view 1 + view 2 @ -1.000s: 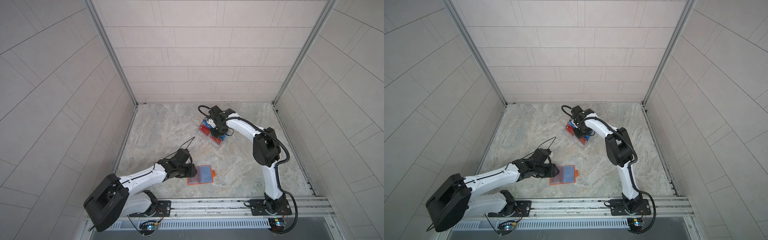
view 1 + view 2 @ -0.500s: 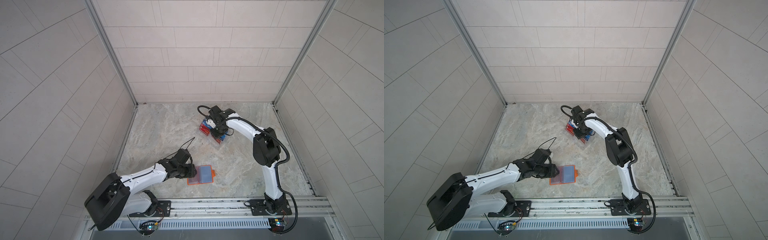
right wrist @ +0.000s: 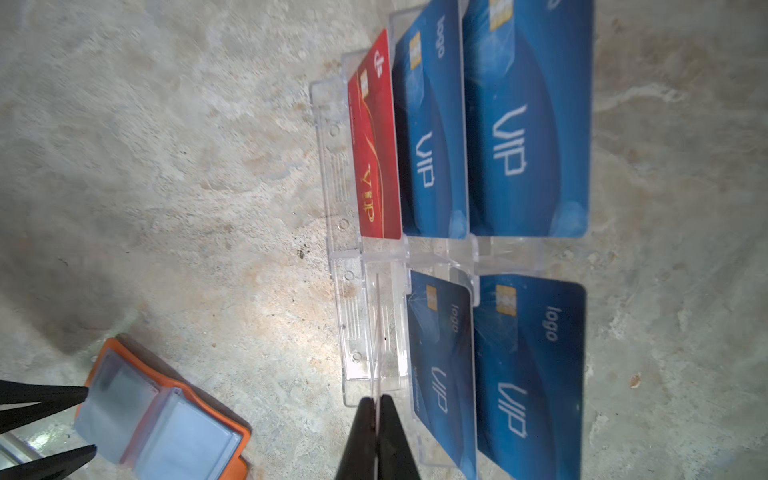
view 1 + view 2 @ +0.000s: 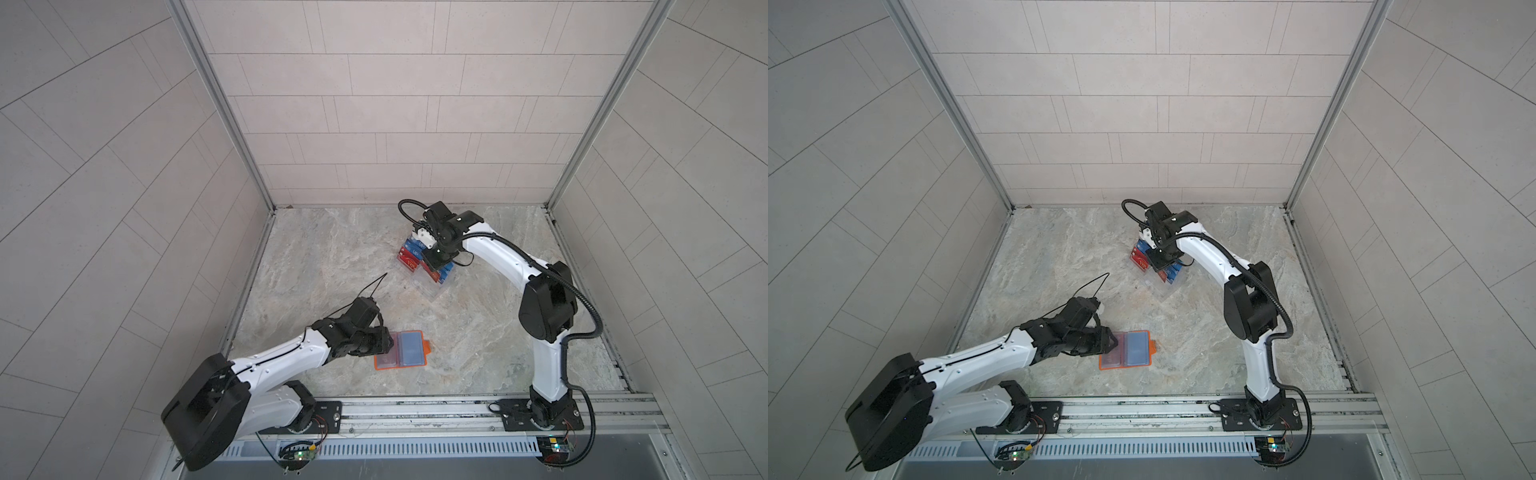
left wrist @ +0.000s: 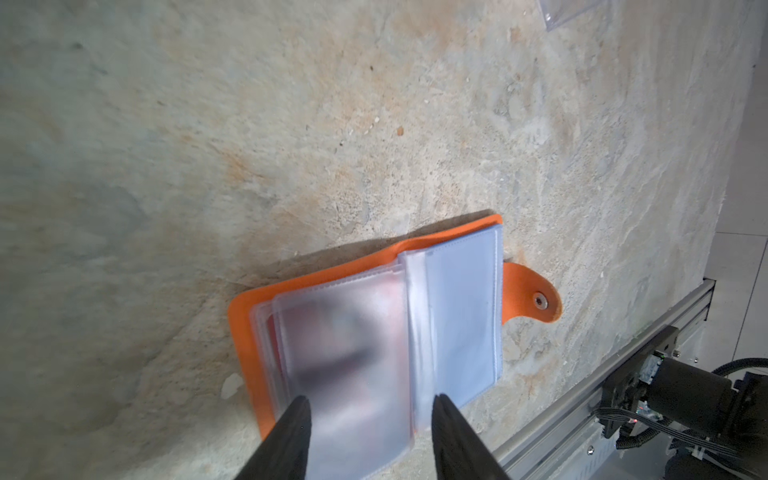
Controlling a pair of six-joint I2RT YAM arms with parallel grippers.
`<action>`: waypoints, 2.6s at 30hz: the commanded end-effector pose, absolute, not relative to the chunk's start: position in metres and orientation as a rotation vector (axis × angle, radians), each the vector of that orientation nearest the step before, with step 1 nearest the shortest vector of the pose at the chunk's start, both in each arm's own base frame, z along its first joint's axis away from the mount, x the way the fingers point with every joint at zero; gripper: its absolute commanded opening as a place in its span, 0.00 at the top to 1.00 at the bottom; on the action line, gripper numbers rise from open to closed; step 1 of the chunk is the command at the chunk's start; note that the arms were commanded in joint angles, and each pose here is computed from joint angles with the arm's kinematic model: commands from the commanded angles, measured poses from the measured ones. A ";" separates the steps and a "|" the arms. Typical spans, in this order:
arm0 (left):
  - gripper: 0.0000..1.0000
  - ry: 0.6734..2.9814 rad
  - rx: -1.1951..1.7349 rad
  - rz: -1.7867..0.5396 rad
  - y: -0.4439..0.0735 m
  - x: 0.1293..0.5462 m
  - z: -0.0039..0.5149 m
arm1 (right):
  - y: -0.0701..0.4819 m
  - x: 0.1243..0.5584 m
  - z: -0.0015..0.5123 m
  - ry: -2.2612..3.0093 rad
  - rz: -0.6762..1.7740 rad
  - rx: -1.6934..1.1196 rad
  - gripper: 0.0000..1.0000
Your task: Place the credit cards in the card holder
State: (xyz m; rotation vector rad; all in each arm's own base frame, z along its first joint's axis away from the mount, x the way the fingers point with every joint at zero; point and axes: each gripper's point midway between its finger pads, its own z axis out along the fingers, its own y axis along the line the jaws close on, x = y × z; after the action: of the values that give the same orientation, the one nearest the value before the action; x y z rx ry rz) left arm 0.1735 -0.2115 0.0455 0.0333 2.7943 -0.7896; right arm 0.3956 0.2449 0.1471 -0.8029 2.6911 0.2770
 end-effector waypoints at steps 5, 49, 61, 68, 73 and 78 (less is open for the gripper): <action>0.49 2.705 0.014 -0.848 -0.217 0.182 0.070 | 0.253 0.361 0.179 2.671 0.497 -0.732 1.00; 0.68 2.785 -0.090 -0.773 -0.207 0.177 0.020 | 0.325 0.186 0.050 2.876 1.324 -0.250 1.00; 0.67 2.784 -0.092 -0.782 -0.206 0.175 0.020 | 0.322 0.179 0.051 2.884 1.314 -0.259 1.00; 0.66 2.787 -0.085 -0.781 -0.206 0.175 0.019 | 0.321 0.175 0.048 2.897 1.309 -0.260 1.00; 0.66 2.790 -0.087 -0.779 -0.205 0.174 0.019 | 0.323 0.177 0.047 2.898 1.309 -0.267 1.00; 0.66 2.789 -0.088 -0.778 -0.205 0.174 0.019 | 0.327 0.180 0.045 2.889 1.319 -0.260 1.00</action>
State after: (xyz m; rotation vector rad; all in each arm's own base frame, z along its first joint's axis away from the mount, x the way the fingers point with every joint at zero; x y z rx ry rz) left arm 0.1808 -0.2114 0.0264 -0.0903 2.7609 -0.8093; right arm 0.1786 0.3250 0.0491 -0.2845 2.8786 1.3335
